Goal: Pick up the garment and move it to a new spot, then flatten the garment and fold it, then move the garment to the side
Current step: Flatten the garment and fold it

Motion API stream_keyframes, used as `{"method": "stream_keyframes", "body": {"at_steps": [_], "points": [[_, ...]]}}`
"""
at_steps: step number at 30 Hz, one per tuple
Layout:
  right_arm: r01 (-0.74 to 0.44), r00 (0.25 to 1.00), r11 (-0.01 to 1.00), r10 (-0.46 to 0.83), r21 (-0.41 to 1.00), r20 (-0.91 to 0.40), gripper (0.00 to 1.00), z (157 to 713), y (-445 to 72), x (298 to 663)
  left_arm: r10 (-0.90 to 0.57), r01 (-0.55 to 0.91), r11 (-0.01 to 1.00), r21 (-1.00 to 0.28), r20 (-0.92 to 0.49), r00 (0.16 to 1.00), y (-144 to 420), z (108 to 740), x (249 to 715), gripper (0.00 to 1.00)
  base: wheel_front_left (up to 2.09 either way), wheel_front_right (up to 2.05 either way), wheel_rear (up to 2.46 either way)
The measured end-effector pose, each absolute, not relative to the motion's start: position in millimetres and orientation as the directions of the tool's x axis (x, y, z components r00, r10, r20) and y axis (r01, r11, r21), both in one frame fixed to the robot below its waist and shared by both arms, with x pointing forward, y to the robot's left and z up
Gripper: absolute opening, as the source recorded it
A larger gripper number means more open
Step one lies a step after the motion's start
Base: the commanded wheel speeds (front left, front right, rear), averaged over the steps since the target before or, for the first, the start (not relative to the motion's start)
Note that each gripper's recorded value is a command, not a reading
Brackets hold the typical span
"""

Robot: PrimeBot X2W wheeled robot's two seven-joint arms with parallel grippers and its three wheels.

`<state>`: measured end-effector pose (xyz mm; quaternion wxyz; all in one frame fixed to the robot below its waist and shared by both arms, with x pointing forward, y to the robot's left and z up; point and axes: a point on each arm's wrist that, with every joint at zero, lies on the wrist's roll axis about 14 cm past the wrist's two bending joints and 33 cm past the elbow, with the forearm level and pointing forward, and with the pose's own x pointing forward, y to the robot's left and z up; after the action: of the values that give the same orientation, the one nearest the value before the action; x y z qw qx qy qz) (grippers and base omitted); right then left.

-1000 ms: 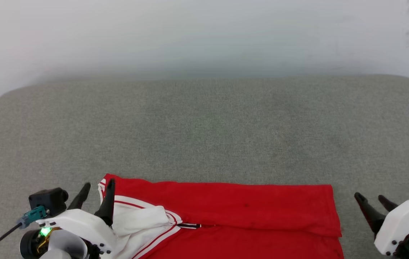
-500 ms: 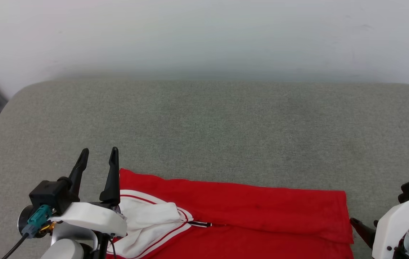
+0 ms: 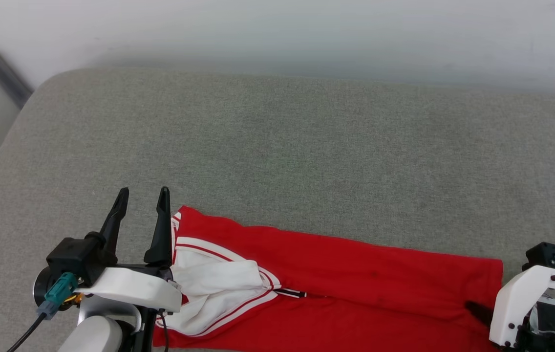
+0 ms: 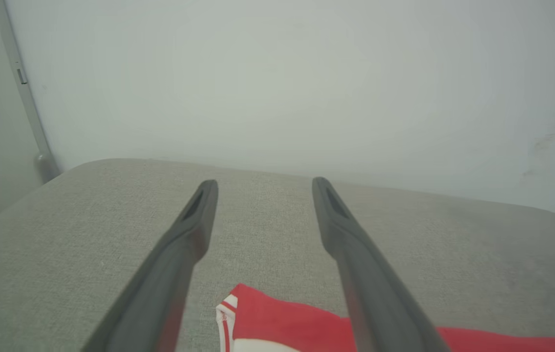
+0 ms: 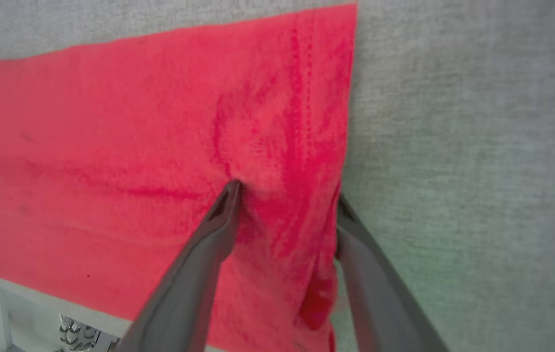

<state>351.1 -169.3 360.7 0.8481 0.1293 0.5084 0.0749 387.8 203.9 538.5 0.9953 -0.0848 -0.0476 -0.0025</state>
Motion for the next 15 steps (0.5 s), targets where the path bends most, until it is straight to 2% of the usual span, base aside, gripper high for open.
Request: {"method": "stream_keyframes", "body": {"at_steps": [4,9,15], "points": [[-0.013,0.478,0.953,0.272,0.303,-0.835,0.0,365,-165,351,0.003,0.013,0.987,-0.161,0.097,0.995,204,539,386,1.0,0.0,0.0,0.0],[-0.033,0.522,0.955,0.267,0.294,-0.81,0.0,379,-169,351,-0.018,0.033,0.988,-0.153,0.099,0.995,197,539,383,1.0,0.0,0.0,0.0],[0.022,0.579,0.965,0.202,0.263,-0.79,0.0,397,-203,348,-0.045,0.062,0.987,-0.147,0.118,0.992,186,546,382,1.0,0.0,0.0,0.0]]}}
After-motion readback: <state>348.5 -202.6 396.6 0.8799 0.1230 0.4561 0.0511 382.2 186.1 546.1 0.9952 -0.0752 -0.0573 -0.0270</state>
